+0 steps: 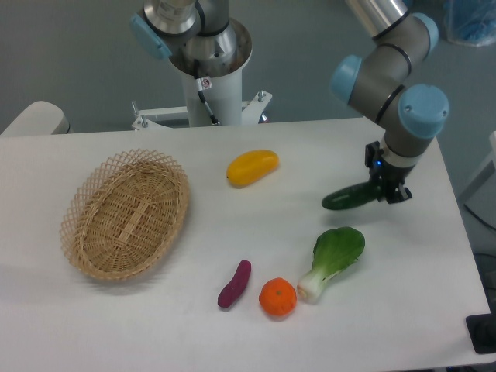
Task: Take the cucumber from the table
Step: 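Lift the held cucumber and carry it toward the bok choy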
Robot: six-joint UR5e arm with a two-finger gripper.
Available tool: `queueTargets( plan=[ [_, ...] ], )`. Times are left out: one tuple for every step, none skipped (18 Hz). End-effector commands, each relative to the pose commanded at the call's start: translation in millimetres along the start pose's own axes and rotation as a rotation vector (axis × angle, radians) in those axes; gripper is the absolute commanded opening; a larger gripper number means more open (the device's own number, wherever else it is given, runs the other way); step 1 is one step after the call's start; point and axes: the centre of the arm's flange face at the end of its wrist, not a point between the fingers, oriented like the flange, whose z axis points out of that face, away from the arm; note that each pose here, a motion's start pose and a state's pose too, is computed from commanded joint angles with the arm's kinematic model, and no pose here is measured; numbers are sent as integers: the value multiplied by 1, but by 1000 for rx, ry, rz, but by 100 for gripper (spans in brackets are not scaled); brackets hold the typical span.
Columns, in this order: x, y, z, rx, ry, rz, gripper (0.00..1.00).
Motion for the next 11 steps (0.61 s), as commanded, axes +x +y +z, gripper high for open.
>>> queueTargets(
  plan=[
    [-7, -8, -4, -2, -7, -2, 25],
    [-13, -14, -4, 1, -8, -16, 25],
    [-19, -21, -2, 4, -13, -37, 25],
    [-25, -31, -1, 8, -16, -60, 25],
    [-30, -41, 2, 12, -18, -85, 25],
    [-37, -51, 1, 10, -26, -113, 25],
    [-44, -60, -1, 8, -35, -144, 25],
    [-51, -67, -3, 8, -44, -171, 25],
    [-56, -75, -5, 8, -52, -190, 25],
    [-61, -81, -5, 10, -56, -207, 25],
    [-64, -86, -3, 13, -56, -221, 25]
  ],
)
